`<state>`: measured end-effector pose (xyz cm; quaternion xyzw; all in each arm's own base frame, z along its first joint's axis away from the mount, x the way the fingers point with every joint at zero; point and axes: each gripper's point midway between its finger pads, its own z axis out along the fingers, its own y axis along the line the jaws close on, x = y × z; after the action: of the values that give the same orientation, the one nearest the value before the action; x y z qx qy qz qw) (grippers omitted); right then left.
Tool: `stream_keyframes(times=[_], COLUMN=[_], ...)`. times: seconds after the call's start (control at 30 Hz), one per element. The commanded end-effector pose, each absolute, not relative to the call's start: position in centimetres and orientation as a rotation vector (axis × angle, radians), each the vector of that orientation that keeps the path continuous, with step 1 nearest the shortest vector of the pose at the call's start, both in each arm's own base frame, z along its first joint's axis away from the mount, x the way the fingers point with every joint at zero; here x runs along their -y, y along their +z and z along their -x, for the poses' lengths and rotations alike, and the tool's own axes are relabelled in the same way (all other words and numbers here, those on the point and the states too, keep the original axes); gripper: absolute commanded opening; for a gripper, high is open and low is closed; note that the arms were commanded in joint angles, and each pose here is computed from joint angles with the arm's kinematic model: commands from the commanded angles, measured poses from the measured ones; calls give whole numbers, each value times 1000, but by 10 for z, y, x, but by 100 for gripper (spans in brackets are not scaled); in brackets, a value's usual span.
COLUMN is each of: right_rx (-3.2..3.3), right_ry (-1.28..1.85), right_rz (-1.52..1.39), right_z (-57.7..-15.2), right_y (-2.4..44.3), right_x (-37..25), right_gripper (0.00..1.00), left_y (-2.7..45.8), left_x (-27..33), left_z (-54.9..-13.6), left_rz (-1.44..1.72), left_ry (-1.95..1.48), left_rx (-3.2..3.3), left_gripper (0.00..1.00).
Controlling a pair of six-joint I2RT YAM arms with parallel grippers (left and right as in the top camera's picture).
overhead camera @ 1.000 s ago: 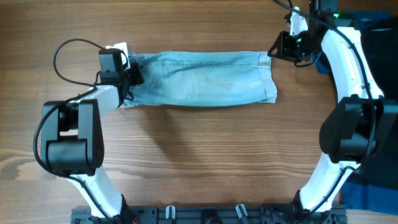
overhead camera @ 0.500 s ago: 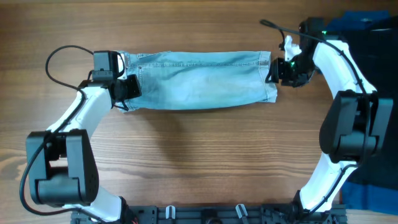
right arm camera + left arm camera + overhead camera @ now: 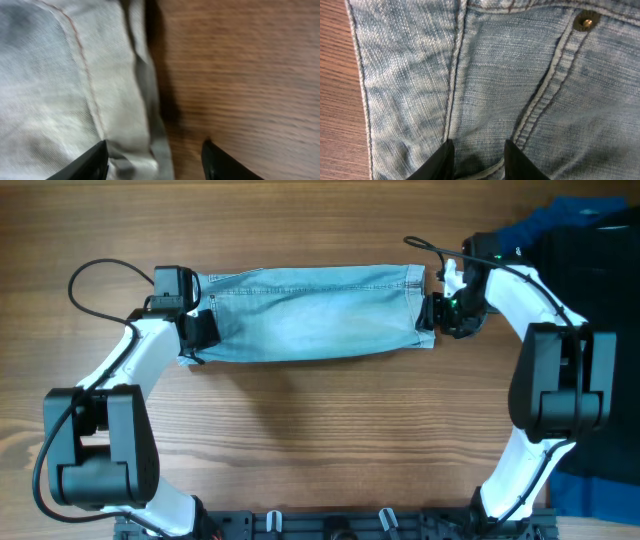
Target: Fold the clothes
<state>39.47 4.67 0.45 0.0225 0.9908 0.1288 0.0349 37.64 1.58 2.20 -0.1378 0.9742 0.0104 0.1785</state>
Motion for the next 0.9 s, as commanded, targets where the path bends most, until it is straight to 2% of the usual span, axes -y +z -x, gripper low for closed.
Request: stream_keyframes(times=[0.0,0.03,0.07,0.13,0.2,0.37,0.4,0.5,0.6,0.7,0.8,0.87], right_rx=[-3031,-3008,-2981,-2940,-2909,-2803,-2793,-2805,-2840,-2831,-2757,-2737], right_ry=[404,428,454,471,471,650,631,496,356,381,557,565], right_rz=[-103,-89,-70,-52,-44,149,151,113,39,-2,156,203], right_z=[-400,-406,-413,-426,-435,-445,-449,-455,-454,-456,-461,-464], right_y=[3,9,16,29,36,49,49,43,37,39,47,46], right_x=[-57,-59,-63,-65,-66,-90,-89,-74,-56,-56,-84,-93], right_gripper=[56,48,28,14,7,7,11,45,50,47,30,11], left_y=[12,13,15,26,49,99,104,103,101,101,100,99], left_x=[-29,-28,-27,-26,-26,-27,-27,-29,-33,-41,-54,-59], left_z=[-368,-368,-367,-369,-373,-368,-367,-360,-356,-355,-353,-354], left_rz=[466,465,462,460,456,451,454,481,520,570,631,663], left_ry=[105,97,83,78,69,51,44,-3,-57,-126,-156,-214], left_rx=[-2774,-2775,-2776,-2754,-2713,-2629,-2620,-2642,-2658,-2649,-2636,-2628], left_gripper=[32,31,30,31,35,48,49,49,48,48,49,54])
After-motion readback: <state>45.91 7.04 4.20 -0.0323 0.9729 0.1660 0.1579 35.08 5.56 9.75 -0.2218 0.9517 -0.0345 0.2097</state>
